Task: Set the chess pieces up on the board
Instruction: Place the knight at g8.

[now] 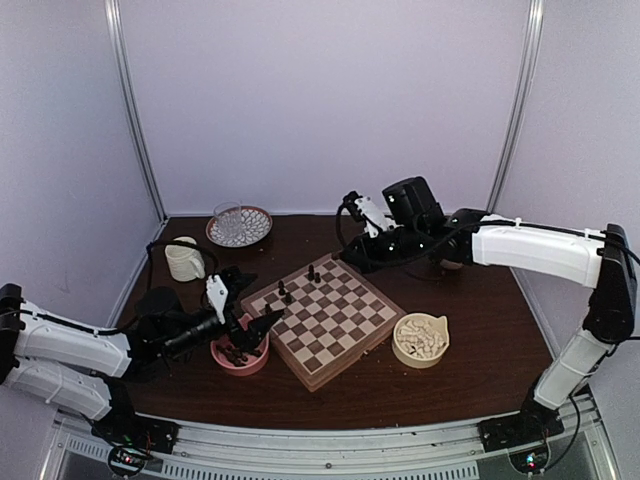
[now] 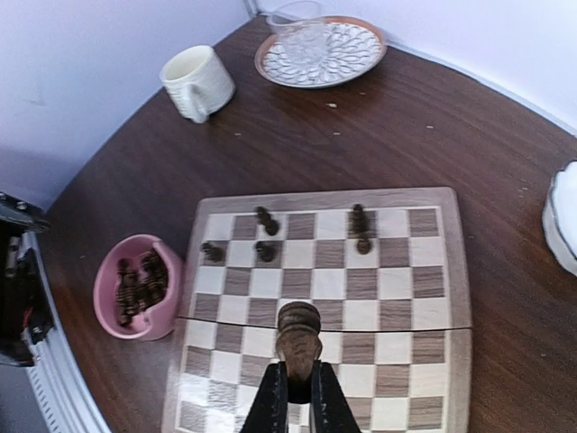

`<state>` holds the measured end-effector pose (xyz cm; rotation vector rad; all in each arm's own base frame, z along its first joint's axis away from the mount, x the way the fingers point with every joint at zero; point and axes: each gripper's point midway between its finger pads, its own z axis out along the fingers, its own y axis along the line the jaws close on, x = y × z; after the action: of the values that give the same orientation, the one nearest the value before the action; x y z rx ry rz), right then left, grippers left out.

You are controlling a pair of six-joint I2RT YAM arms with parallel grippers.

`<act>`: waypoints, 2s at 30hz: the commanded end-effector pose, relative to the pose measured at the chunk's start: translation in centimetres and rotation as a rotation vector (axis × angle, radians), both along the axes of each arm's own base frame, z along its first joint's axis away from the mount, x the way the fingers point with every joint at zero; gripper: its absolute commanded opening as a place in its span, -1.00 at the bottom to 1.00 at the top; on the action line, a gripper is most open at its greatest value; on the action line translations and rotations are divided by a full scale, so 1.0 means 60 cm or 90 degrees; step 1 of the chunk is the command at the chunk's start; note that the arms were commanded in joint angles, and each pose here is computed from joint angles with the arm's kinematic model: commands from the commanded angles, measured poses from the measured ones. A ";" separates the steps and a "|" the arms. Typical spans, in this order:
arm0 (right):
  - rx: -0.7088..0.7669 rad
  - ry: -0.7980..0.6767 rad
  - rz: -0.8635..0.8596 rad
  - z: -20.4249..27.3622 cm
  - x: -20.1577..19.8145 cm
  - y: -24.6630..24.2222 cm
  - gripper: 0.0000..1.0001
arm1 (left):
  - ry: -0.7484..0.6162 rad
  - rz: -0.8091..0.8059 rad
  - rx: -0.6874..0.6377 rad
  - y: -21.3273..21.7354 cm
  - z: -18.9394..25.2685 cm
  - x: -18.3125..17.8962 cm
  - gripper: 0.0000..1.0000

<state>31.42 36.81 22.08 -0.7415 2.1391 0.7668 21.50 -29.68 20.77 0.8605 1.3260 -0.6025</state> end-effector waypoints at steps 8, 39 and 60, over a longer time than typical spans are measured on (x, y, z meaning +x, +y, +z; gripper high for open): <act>-0.268 -0.008 -0.071 -0.071 0.116 -0.043 -1.00 | 0.211 0.243 -0.029 0.057 0.025 0.088 0.96; -0.318 0.046 -0.017 -0.211 0.226 0.036 -1.00 | 0.293 0.294 -0.019 0.087 -0.012 0.112 0.95; -0.312 0.046 -0.010 -0.237 0.241 0.054 -0.77 | 0.296 0.276 -0.013 0.077 -0.016 0.111 0.95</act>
<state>45.11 39.79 7.97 -0.9566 2.4425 0.2538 27.77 -24.58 18.55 0.4107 1.8980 -0.4488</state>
